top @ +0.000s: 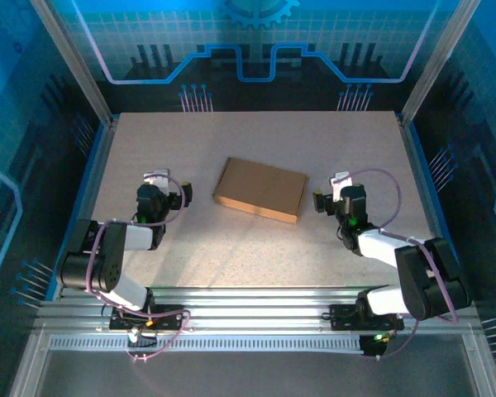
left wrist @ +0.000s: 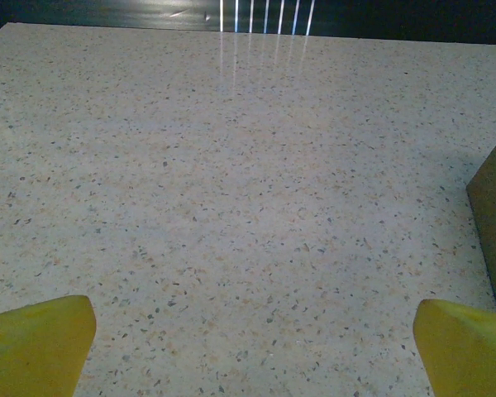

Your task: Fold the paper box

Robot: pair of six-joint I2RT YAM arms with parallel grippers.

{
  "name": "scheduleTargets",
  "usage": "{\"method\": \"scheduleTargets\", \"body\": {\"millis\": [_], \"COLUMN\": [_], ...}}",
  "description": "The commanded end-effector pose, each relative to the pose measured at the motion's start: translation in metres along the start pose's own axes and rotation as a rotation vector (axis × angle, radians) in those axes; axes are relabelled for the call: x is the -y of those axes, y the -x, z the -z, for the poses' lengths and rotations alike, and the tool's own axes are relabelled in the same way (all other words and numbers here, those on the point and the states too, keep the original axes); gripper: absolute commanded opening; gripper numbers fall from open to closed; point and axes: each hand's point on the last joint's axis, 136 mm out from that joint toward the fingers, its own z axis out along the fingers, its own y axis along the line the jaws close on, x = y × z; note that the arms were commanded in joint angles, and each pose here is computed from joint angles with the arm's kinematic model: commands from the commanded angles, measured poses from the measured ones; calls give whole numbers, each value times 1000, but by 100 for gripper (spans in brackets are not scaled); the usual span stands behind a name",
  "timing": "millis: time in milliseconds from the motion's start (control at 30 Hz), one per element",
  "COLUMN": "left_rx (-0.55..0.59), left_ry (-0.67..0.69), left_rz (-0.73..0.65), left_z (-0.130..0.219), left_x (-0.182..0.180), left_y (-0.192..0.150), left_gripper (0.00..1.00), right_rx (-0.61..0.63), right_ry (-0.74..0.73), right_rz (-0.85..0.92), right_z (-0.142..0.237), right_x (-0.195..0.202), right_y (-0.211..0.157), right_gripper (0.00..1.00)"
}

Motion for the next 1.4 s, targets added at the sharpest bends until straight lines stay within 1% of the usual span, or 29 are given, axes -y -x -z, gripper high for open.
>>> {"method": "scheduleTargets", "body": {"millis": [0,67,200,267,367,500,533,633,700,767,800,867,900,933,1000,1033,1067,1133,1200,1233,1367], "left_rx": [22,22,22,23,23,23,23,23,22,23,25,23,23,24,23,23,23,24,23,22,22], "left_ry": [-13,-13,-14,-14,-14,-14,-14,-13,-13,-13,-15,-13,-13,-14,-14,-14,-14,-15,-14,-14,-14], "left_rz": [0,0,0,0,0,0,2,0,0,0,1,0,0,0,-1,0,0,0,0,0,0], "left_z": [-1,-1,-1,-1,-1,-1,-1,-1,-1,-1,-1,-1,-1,-1,-1,-1,-1,-1,-1,-1,-1], "left_x": [0,0,0,0,0,0,0,0,-1,0,0,-1,-1,0,0,0,0,0,0,0,0], "left_y": [4,4,4,5,5,5,5,5,5,5,5,5,5,5,4,5,5,5,5,4,4], "left_gripper": [99,99,99,99,99,99,99,99,99,99,99,99,99,99,99,99,99,99,99,99,99], "right_rx": [124,156,234,232,250,232,244,213,191,138,111,120,126,158,220,229,223,203,136,117,118], "right_ry": [-23,-25,44,54,114,112,118,123,81,-14,-8,-7,10,50,195,231,224,163,40,23,32], "right_rz": [-17,-31,-62,-111,-94,-93,-90,-86,-98,-143,-125,-106,-106,-90,-36,-9,-2,-45,-117,-121,-95], "right_z": [1,2,11,10,8,-2,-4,-6,-11,-21,-22,-23,-21,-18,-6,-4,-4,-9,-21,-23,-25], "right_x": [13,19,19,27,19,16,15,14,21,37,32,30,27,22,-1,-9,-10,3,27,29,24], "right_y": [26,27,24,18,17,7,8,8,7,4,3,5,4,7,10,10,9,8,5,5,7], "right_gripper": [100,100,100,100,100,100,100,100,100,100,100,100,100,100,100,100,100,100,100,100,100]}}
